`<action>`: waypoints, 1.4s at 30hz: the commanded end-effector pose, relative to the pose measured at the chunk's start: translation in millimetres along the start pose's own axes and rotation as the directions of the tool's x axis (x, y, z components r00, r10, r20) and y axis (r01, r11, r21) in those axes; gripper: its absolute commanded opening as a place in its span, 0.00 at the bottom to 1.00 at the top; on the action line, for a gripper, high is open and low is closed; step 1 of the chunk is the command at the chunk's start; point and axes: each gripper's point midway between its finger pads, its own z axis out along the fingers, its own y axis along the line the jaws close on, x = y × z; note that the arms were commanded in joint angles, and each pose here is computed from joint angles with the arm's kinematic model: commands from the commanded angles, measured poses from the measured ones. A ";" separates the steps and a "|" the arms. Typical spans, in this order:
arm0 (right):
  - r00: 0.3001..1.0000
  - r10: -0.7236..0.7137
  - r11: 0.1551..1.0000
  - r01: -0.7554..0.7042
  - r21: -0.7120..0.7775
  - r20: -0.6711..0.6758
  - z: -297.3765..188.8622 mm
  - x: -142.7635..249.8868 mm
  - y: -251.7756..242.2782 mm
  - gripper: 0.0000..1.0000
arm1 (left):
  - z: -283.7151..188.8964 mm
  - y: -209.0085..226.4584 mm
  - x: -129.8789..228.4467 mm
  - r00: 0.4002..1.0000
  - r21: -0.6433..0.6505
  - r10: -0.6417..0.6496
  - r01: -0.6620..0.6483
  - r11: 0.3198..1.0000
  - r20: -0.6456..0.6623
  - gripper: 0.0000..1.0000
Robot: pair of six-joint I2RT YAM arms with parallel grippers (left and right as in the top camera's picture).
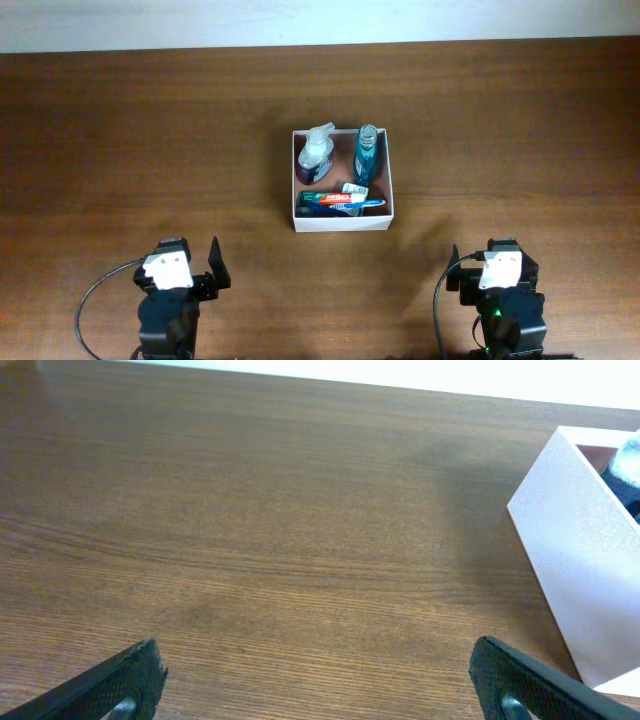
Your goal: Pack container
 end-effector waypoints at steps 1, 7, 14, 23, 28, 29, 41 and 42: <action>1.000 0.016 1.000 -0.016 0.005 -0.001 1.0 2.3 -0.9 0.99 | -3.1 1.6 -6.8 0.998 -0.003 -0.014 0.014 1.000 0.054 1.00; 1.000 0.016 1.000 -0.016 0.005 -0.001 1.0 2.3 -0.9 0.99 | -9.7 0.5 -20.7 0.992 0.006 -0.006 0.006 1.000 0.126 0.99; 1.000 0.015 1.000 -0.015 0.005 -0.001 1.0 2.3 -0.9 0.99 | -9.7 -0.5 -20.5 0.992 0.010 -0.005 0.004 1.000 0.125 0.99; 1.000 0.016 1.000 -0.016 0.005 -0.001 1.0 2.3 -0.9 0.99 | -9.7 -0.6 -20.5 0.992 0.011 -0.005 0.004 1.000 0.125 0.99; 1.000 0.016 1.000 -0.016 0.005 -0.001 1.0 2.3 -0.9 0.99 | -9.7 -0.5 -20.5 0.992 0.010 -0.005 0.004 1.000 0.125 0.99; 1.000 0.015 1.000 -0.015 0.005 -0.001 1.0 2.3 -0.9 0.99 | -9.7 -0.6 -20.5 0.992 0.011 -0.005 0.004 1.000 0.125 0.99; 1.000 0.015 1.000 -0.015 0.005 -0.001 1.0 2.3 -0.9 0.99 | -9.7 -0.6 -20.5 0.992 0.011 -0.005 0.004 1.000 0.125 0.99; 1.000 0.015 1.000 -0.015 0.005 -0.001 1.0 2.3 -0.9 0.99 | -9.7 -0.5 -20.5 0.992 0.010 -0.005 0.004 1.000 0.125 0.99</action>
